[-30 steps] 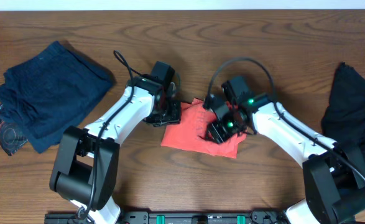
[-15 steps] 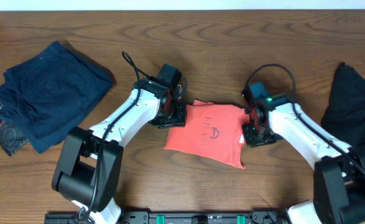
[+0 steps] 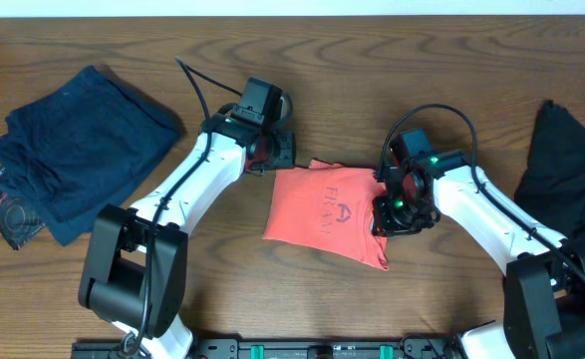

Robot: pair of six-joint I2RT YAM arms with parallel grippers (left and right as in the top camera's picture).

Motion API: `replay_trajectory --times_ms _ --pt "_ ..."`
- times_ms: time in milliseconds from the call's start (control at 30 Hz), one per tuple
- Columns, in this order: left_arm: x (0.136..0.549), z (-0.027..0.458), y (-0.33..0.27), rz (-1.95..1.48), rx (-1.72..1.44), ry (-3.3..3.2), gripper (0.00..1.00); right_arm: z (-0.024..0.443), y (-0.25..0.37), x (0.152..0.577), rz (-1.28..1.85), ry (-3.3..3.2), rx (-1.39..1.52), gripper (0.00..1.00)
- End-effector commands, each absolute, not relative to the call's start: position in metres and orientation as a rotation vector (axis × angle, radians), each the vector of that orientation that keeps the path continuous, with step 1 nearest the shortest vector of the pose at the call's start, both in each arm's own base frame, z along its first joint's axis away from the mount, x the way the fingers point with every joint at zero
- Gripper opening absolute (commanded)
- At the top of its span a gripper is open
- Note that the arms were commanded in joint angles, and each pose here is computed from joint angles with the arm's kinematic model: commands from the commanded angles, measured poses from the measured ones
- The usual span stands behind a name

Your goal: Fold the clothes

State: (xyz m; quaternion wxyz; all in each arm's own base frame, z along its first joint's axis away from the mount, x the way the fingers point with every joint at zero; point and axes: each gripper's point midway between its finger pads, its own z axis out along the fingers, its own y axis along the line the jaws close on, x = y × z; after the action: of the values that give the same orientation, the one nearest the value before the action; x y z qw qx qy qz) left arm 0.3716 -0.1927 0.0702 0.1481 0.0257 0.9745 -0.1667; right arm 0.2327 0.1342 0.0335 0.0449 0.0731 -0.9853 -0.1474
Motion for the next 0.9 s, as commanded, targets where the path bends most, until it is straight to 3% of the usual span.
replay_trajectory --times_ms 0,233,333,567,733,867 --pt "0.373 0.059 -0.197 -0.452 0.119 2.818 0.46 0.039 0.146 0.228 -0.556 -2.983 0.254 0.28" --pt "0.361 0.011 -0.193 -0.399 0.108 2.949 0.44 0.019 0.124 0.224 -0.33 -3.034 0.211 0.33" --pt "0.351 -0.001 -0.188 -0.369 0.1 3.01 0.3 0.006 0.121 0.229 -0.322 -3.081 0.203 0.35" --pt "0.301 -0.01 -0.16 -0.202 0.066 3.233 0.06 -0.014 0.116 0.263 -0.278 -3.274 0.153 0.26" --pt "0.254 -0.005 -0.139 -0.043 -0.186 3.431 0.06 0.002 0.09 0.32 -0.012 -3.533 0.07 0.38" --pt "0.24 0.003 -0.133 0.023 -0.293 3.48 0.06 0.031 0.097 0.362 -0.082 -3.668 0.232 0.42"
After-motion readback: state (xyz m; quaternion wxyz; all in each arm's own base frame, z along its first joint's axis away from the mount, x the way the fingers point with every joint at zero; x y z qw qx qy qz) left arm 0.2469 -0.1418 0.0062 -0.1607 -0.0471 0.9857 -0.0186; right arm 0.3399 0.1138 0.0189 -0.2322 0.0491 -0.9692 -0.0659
